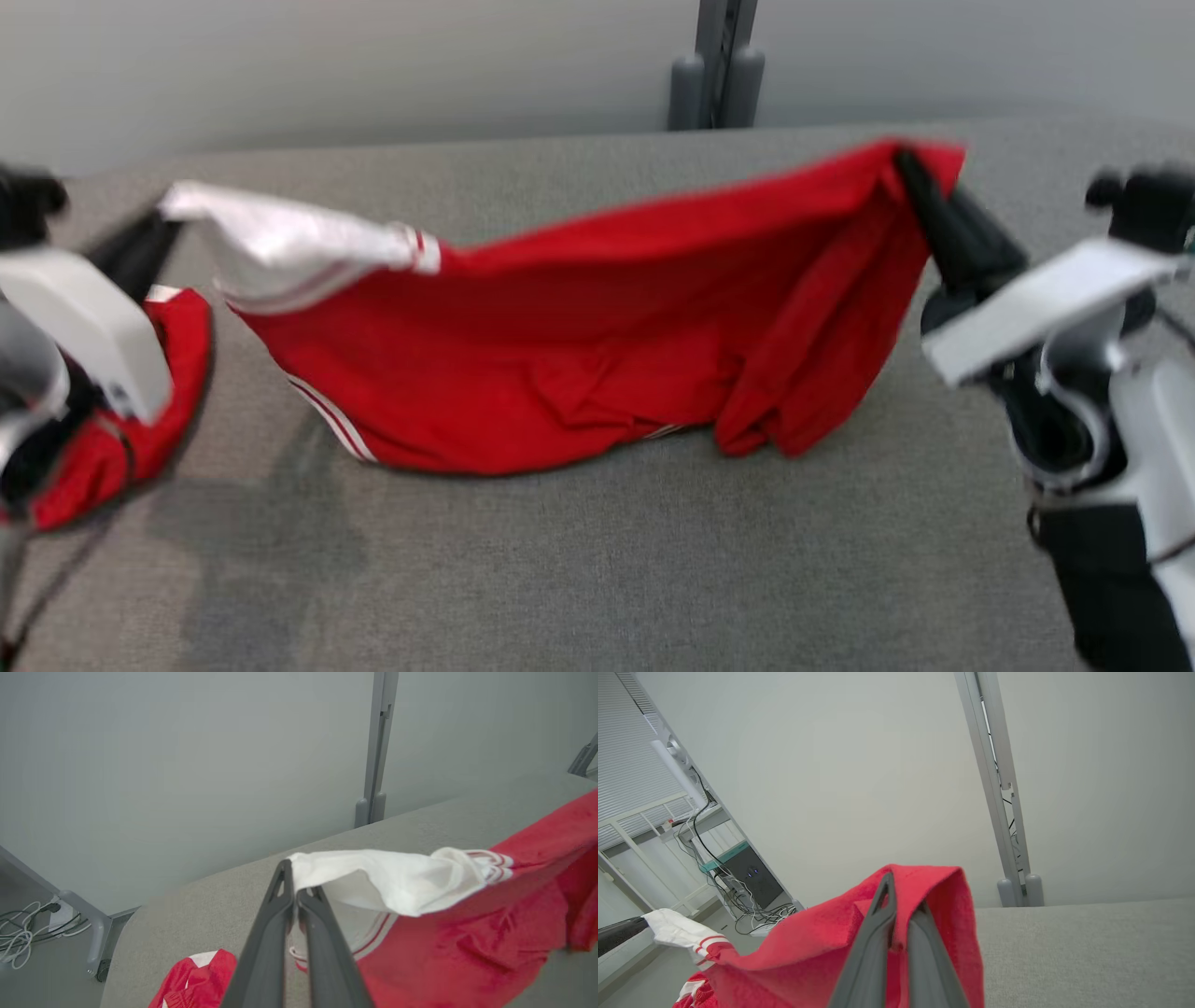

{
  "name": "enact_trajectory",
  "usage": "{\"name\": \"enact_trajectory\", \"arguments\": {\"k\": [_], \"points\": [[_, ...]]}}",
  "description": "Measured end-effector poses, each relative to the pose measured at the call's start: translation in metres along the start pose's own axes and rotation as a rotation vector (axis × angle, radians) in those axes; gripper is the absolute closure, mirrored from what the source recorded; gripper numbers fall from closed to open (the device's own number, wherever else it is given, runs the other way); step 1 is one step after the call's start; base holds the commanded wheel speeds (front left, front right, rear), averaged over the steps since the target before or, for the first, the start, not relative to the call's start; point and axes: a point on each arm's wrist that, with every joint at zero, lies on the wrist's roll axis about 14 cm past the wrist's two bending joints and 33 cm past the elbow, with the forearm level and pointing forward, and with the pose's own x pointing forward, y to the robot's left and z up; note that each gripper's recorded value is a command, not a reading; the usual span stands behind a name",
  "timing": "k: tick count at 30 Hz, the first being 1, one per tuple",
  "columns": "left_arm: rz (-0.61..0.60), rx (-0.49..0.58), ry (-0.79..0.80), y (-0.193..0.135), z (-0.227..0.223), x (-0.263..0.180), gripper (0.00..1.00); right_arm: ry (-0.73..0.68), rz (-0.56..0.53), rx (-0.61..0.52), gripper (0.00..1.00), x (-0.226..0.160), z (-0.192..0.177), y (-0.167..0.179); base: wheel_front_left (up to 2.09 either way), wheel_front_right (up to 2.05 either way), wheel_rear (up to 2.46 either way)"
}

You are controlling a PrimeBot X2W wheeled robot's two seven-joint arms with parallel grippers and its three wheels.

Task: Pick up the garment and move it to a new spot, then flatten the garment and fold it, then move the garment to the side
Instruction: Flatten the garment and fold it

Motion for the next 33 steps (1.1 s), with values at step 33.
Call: {"name": "enact_trajectory", "arguments": {"k": [33], "points": [[0.055,0.073,-0.352,0.065,0.135,0.228,1.0,-0.216,-0.013,-0.095,1.0,0.228,0.074,-0.075,0.0,0.0,0.0]]}}
